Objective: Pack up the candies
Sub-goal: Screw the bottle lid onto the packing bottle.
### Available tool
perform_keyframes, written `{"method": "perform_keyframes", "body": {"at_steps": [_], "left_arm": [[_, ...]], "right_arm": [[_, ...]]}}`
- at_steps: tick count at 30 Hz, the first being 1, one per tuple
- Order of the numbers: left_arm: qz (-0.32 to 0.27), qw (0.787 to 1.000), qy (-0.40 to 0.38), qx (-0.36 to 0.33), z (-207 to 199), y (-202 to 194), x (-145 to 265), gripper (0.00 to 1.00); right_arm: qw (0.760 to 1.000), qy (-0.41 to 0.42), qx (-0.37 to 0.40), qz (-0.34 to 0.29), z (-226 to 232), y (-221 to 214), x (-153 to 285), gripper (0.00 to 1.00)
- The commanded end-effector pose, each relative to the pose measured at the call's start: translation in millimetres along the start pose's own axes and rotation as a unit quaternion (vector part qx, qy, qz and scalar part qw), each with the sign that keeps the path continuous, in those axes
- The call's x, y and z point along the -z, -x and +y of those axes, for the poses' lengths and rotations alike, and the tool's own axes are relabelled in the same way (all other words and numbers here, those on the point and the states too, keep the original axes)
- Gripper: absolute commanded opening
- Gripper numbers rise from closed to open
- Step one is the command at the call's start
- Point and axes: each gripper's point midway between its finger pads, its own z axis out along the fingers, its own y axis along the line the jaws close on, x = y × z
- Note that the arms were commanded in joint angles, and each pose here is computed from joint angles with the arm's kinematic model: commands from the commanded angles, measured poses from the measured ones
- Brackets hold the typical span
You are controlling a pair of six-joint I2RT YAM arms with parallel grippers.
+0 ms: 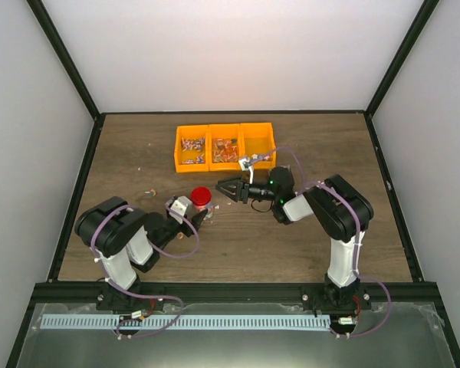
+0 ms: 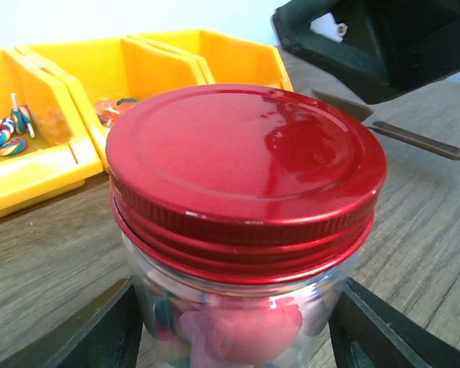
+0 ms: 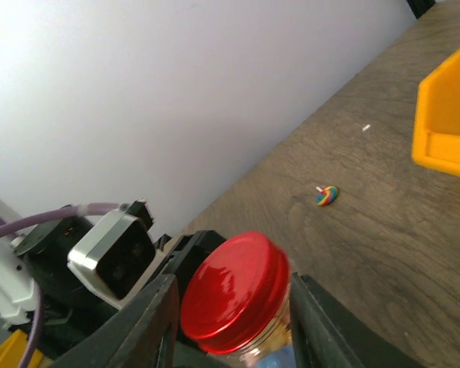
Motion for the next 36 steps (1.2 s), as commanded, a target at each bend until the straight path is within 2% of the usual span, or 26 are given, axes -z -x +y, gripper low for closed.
{"method": "perform_keyframes", "body": {"at_steps": [1, 3, 5, 8, 12, 18, 25, 33, 36], "left_arm": [[-0.010, 0.999, -0.033, -0.004, -10.2, 4.2, -1.3, 0.63], [-0.007, 0.999, -0.035, -0.006, -10.7, 2.9, -2.5, 0.63], [-0.006, 0.999, -0.037, -0.006, -11.3, 2.3, -3.0, 0.62], [0.000, 0.999, -0.039, -0.005, -11.6, 0.0, -5.0, 0.62], [0.001, 0.999, -0.038, -0.007, -11.0, -0.3, -5.9, 0.62], [0.010, 0.999, -0.039, -0.007, -10.4, -4.4, -9.6, 0.62], [0.017, 0.999, -0.035, -0.003, -8.5, -8.4, -12.4, 0.61], [0.019, 0.999, -0.027, 0.002, -5.3, -9.2, -14.2, 0.60], [0.020, 0.999, -0.026, 0.002, -4.9, -9.5, -14.4, 0.60]], "right_arm": [[0.999, -0.032, 0.006, 0.012, -11.6, 6.9, -10.6, 0.34], [0.998, -0.062, -0.004, 0.023, -20.8, 6.7, -15.0, 0.26], [0.997, -0.075, -0.009, 0.032, -23.9, 6.0, -17.7, 0.24], [0.994, -0.093, -0.018, 0.054, -29.0, 1.7, -24.3, 0.24], [0.993, -0.096, -0.010, 0.067, -24.4, 1.7, -33.6, 0.30], [0.992, -0.091, -0.006, 0.091, -21.1, -5.3, -43.7, 0.29], [0.992, -0.075, -0.012, 0.098, -12.6, -17.6, -40.6, 0.19], [0.992, -0.061, -0.029, 0.103, -3.3, -32.2, -34.4, 0.01], [0.992, -0.049, -0.040, 0.106, 1.9, -38.4, -30.6, 0.01]]}}
